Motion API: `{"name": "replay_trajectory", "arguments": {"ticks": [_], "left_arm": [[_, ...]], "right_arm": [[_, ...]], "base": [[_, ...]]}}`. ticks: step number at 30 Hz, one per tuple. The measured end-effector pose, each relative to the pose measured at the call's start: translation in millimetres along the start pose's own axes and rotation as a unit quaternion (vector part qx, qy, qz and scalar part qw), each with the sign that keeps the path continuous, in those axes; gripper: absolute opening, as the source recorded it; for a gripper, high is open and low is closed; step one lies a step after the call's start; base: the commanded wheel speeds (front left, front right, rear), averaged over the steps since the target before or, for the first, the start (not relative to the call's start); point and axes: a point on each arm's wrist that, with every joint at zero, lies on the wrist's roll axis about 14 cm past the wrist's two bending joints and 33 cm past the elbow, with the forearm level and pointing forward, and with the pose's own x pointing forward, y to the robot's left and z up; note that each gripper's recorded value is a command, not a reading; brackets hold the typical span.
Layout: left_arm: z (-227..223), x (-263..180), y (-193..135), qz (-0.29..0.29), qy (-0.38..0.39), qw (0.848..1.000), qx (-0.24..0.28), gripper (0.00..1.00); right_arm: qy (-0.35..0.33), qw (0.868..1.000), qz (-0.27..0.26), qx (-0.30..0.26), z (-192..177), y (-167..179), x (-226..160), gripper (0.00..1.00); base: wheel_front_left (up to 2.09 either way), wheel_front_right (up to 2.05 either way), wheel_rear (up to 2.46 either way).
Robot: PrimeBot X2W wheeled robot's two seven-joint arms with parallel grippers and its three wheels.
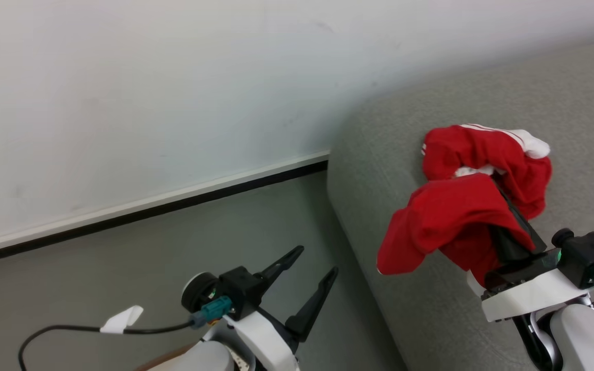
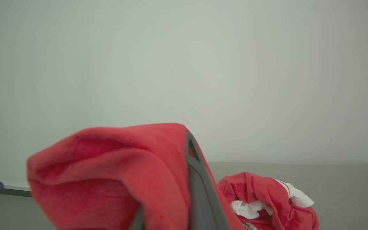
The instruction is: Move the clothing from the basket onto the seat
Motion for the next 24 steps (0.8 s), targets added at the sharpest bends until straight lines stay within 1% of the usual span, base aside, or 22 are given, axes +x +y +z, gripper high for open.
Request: {"name": "replay_trajectory", "arguments": {"ticks": [7,14,20,24], "left_arm": [[-6.0,17.2,-7.1,-0.026,0.001,1.0,-0.007,1.0],[-13.7,24.6,-8.5,-0.038,0.004,0.999,-0.016,1.0],[-20.5,30.6,3.3,-0.042,0.0,0.999,-0.016,1.0],[-28.9,33.0,19.2,-0.034,0.001,0.999,-0.023,1.0]], "right_arm": [[-0.004,0.999,-0.044,-0.012,6.1,-29.5,-12.2,0.0],[-0.007,0.998,-0.066,-0.019,9.4,-44.8,-12.9,0.0],[-0.019,0.996,-0.084,-0.031,15.8,-63.1,2.7,0.0],[-0.027,0.994,-0.098,-0.046,18.5,-78.5,16.2,0.0]], "base": [[0.0,0.0,0.0],[0.0,0.0,0.0],[0.0,0.0,0.0],[0.0,0.0,0.0]]}}
